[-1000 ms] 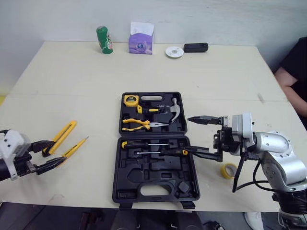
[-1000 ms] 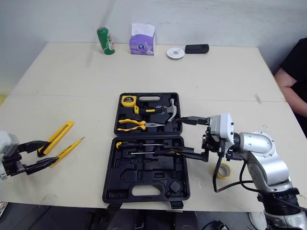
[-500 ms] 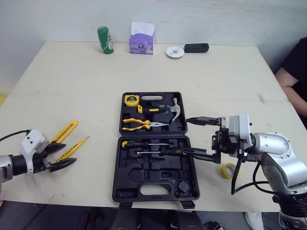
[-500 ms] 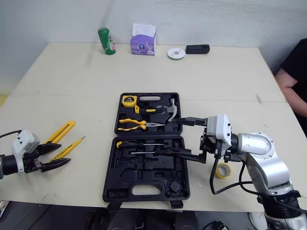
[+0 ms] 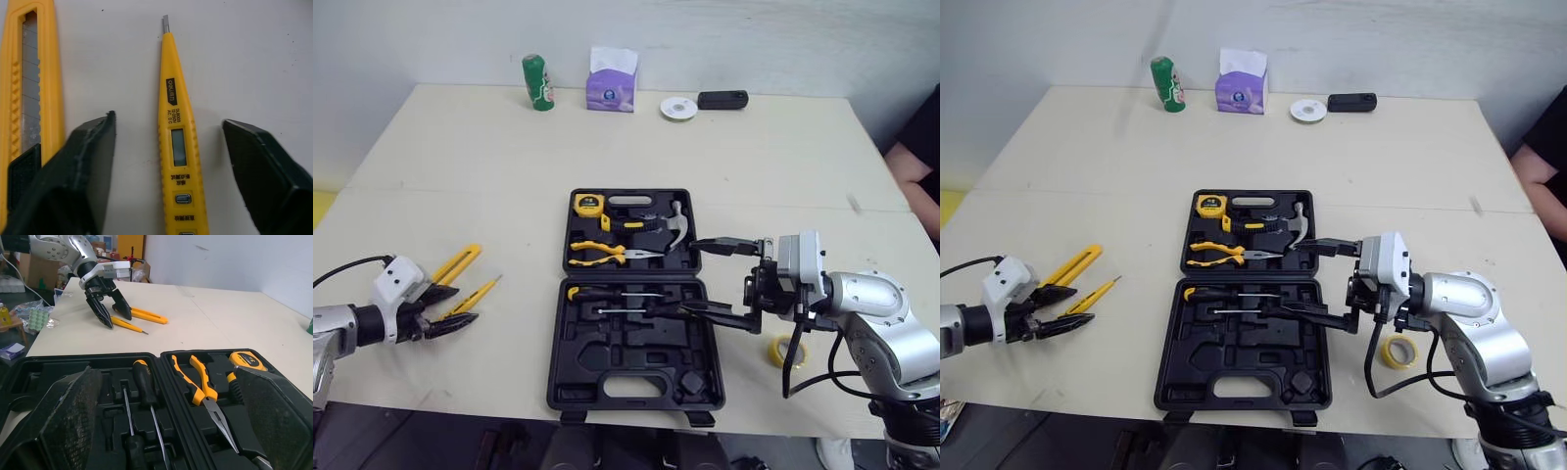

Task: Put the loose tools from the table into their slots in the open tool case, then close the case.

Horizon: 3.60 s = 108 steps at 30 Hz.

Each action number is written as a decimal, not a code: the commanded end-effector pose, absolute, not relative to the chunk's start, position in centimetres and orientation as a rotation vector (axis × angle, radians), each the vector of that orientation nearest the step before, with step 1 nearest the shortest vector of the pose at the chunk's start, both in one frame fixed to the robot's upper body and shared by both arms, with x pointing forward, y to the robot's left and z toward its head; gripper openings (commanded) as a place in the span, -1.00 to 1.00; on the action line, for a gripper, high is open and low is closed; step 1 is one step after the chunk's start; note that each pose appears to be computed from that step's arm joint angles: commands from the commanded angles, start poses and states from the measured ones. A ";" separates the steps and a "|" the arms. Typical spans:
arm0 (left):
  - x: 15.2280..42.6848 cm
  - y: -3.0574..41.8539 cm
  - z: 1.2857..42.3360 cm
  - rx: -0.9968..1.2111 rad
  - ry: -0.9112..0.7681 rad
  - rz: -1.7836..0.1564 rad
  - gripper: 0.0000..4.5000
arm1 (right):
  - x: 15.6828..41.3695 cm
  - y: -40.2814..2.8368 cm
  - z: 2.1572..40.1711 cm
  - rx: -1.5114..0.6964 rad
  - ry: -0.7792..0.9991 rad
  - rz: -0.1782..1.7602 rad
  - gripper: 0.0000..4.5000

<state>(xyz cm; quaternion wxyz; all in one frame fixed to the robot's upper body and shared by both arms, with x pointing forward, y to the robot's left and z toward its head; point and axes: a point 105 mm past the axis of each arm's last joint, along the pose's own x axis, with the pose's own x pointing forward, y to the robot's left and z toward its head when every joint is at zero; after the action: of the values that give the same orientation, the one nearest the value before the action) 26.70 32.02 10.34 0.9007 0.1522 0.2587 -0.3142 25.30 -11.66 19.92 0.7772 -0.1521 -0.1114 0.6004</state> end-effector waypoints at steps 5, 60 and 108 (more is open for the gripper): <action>25.1 31.4 7.1 0.287 0.645 -0.698 -0.78 | 24.9 -11.1 21.0 -0.339 -0.295 1.305 1.00; 26.2 9.3 14.7 0.830 0.399 -1.466 -0.78 | 22.4 -15.7 16.2 -0.397 -0.055 1.224 1.00; 25.1 8.2 15.2 0.876 0.474 -1.390 0.36 | 22.3 -14.7 15.0 -0.379 -0.065 1.238 1.00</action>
<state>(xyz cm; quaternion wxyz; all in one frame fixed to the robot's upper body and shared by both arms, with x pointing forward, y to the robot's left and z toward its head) 25.60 8.73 13.91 0.6627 0.3732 0.2374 -0.6043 22.55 -15.08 14.45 0.8033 -0.1750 -0.0133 0.5692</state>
